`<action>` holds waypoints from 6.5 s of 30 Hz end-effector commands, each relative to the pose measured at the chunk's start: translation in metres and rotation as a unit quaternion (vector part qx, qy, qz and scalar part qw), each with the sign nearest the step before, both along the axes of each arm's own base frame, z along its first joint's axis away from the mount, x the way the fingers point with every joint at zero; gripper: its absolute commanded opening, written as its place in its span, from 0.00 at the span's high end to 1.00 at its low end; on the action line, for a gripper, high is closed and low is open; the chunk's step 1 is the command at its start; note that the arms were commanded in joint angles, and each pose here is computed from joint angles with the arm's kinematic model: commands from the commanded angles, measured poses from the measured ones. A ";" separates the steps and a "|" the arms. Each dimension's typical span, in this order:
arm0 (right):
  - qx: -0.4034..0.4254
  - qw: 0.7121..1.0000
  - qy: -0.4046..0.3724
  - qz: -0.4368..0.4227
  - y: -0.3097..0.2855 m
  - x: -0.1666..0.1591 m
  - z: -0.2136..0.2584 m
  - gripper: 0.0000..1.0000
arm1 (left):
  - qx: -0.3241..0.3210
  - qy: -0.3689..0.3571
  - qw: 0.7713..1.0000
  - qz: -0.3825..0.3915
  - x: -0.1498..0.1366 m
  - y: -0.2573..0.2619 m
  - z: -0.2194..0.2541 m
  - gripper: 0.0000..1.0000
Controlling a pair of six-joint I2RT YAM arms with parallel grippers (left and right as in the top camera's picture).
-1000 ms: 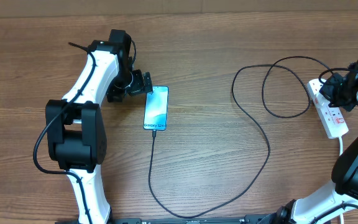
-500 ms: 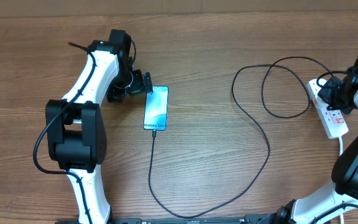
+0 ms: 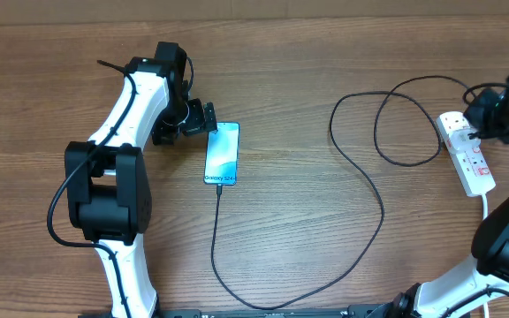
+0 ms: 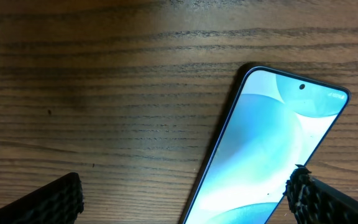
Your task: Plug charger to phone and switch on socket
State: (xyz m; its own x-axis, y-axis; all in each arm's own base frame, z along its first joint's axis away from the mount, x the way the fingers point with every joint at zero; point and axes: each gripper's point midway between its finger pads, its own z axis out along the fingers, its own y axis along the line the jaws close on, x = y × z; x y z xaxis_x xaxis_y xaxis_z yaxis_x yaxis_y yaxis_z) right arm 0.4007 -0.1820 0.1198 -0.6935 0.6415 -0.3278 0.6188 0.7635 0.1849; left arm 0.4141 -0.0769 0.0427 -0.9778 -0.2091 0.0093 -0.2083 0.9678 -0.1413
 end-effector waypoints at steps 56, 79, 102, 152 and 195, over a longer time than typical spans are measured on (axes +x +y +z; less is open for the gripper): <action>-0.014 1.000 0.005 -0.010 -0.002 -0.013 -0.016 0.96 | 0.005 -0.019 1.000 0.012 0.008 0.006 0.012 0.00; 0.037 0.999 0.010 -0.017 -0.003 -0.020 -0.054 0.96 | 0.004 -0.019 1.000 0.012 0.008 0.006 0.012 0.00; 0.014 0.983 0.011 -0.185 -0.080 -0.087 -0.008 0.89 | 0.004 -0.019 1.000 0.012 0.008 0.006 0.012 0.00; -0.034 0.989 -0.045 -0.137 -0.095 -0.067 -0.046 0.08 | 0.004 -0.019 1.000 0.012 0.008 0.006 0.012 0.00; -0.093 0.958 -0.124 0.243 -0.057 -0.042 -0.037 0.00 | 0.004 -0.019 1.000 0.012 0.008 0.006 0.012 0.00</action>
State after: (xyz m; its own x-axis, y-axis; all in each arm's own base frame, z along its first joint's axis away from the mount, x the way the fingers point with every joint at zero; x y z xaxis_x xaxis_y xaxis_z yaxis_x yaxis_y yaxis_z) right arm 0.3570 -0.2345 0.0755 -0.7785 0.2538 -0.5740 0.1849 0.9667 0.1767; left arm 0.4142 -0.0769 0.0428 -0.9778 -0.2092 0.0088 -0.2083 0.9678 -0.1411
